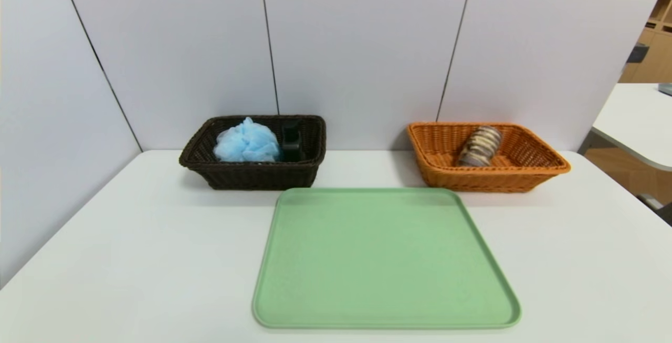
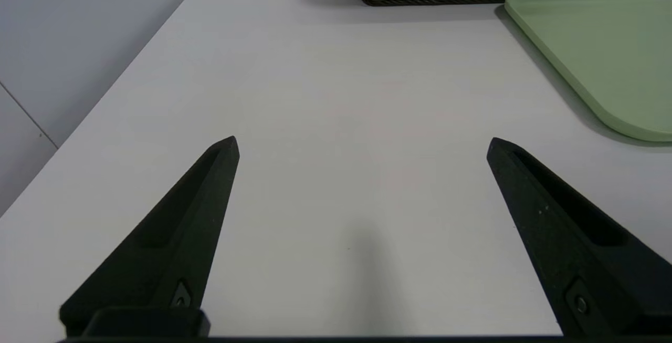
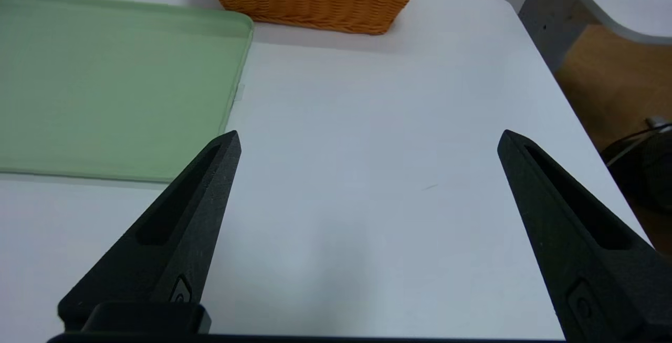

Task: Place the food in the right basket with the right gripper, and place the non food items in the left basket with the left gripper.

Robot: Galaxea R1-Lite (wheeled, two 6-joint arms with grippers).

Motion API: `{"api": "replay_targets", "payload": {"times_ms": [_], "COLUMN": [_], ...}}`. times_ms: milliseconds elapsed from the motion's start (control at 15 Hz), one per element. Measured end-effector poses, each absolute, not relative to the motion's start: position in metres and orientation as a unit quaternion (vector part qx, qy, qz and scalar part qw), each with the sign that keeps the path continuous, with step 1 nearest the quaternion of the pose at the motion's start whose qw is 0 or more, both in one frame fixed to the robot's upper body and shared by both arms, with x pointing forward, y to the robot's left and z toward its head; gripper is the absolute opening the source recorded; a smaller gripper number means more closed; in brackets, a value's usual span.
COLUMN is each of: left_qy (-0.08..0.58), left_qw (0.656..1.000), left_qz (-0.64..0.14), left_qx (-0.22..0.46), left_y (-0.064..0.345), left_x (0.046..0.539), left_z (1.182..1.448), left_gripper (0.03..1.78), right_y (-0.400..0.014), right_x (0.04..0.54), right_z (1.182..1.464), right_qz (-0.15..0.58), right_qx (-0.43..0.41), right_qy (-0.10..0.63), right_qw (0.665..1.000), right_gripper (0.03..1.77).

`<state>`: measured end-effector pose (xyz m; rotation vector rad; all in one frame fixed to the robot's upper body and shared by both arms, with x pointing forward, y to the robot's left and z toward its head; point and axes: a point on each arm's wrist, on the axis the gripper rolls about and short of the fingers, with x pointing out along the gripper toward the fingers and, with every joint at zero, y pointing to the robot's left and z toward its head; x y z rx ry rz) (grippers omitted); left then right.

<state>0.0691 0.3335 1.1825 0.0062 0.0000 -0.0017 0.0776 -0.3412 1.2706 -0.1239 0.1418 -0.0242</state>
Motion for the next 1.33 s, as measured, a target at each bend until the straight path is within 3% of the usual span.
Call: {"api": "replay_targets", "payload": {"times_ms": [267, 733, 1333], "left_qy": [0.000, 0.000, 0.000], "left_qw": [1.000, 1.000, 1.000], "left_qz": [-0.001, -0.001, -0.001], "left_qx": [0.003, 0.003, 0.003], "left_y": [0.333, 0.333, 0.333], "left_x": [0.069, 0.069, 0.069], "left_z": [1.182, 1.182, 1.182], "left_gripper": [1.69, 1.69, 1.69], "right_y": [-0.337, -0.337, -0.336], "right_x": [0.078, 0.067, 0.069], "right_z": [1.254, 1.198, 1.182], "right_qz": [-0.013, -0.012, 0.016], "right_qx": [-0.074, -0.076, -0.065], "right_qy": [0.031, 0.016, -0.001], "right_qw": [0.997, 0.997, 0.998], "right_gripper": [1.69, 1.69, 1.69]}}
